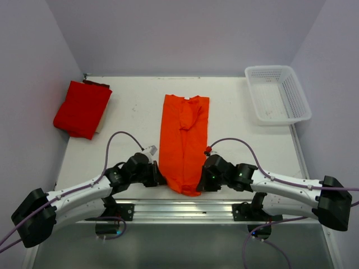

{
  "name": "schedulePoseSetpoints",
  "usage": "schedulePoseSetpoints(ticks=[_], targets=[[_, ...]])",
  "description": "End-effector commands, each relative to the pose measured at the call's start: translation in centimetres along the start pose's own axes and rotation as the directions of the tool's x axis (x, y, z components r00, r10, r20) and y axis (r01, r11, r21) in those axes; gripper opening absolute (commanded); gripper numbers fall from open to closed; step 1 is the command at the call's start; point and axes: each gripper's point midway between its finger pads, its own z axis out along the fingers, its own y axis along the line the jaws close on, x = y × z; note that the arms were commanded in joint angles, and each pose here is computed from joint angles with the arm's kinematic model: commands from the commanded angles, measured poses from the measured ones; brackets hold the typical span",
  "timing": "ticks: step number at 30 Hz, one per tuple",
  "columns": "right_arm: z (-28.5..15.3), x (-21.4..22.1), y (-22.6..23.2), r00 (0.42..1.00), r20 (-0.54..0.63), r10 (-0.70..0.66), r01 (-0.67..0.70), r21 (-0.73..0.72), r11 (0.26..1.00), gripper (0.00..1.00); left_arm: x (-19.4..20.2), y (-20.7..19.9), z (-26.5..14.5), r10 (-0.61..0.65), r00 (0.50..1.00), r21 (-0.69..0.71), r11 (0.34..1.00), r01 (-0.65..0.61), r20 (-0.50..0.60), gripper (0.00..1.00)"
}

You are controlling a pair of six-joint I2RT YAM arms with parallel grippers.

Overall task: Fold and stack the t-shirts
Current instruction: Fold the tshirt

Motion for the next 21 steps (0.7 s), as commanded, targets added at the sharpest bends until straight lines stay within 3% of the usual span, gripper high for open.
schedulePoseSetpoints(ticks=[1,8,21], targets=[[-1.0,-2.7,1.0,0.992,0.105,-0.075,0.072,0.032,0.997,0.00,-2.8,-2.6,-0.9,0.075,0.993,0.041,0.996,-0.079,0.095,0.00],[-1.9,-5.3,0.9,0.972,0.185,-0.145,0.124,0.118,0.985,0.00,-3.9,-3.0,-0.8,0.118,0.987,0.010,0.993,-0.120,0.108,0.00],[-1.8,-10.6,-1.4,0.932,0.302,-0.200,0.107,0.298,0.948,0.00,-9.4,-1.6,0.1,0.238,0.929,-0.186,0.964,-0.190,0.285,0.00]])
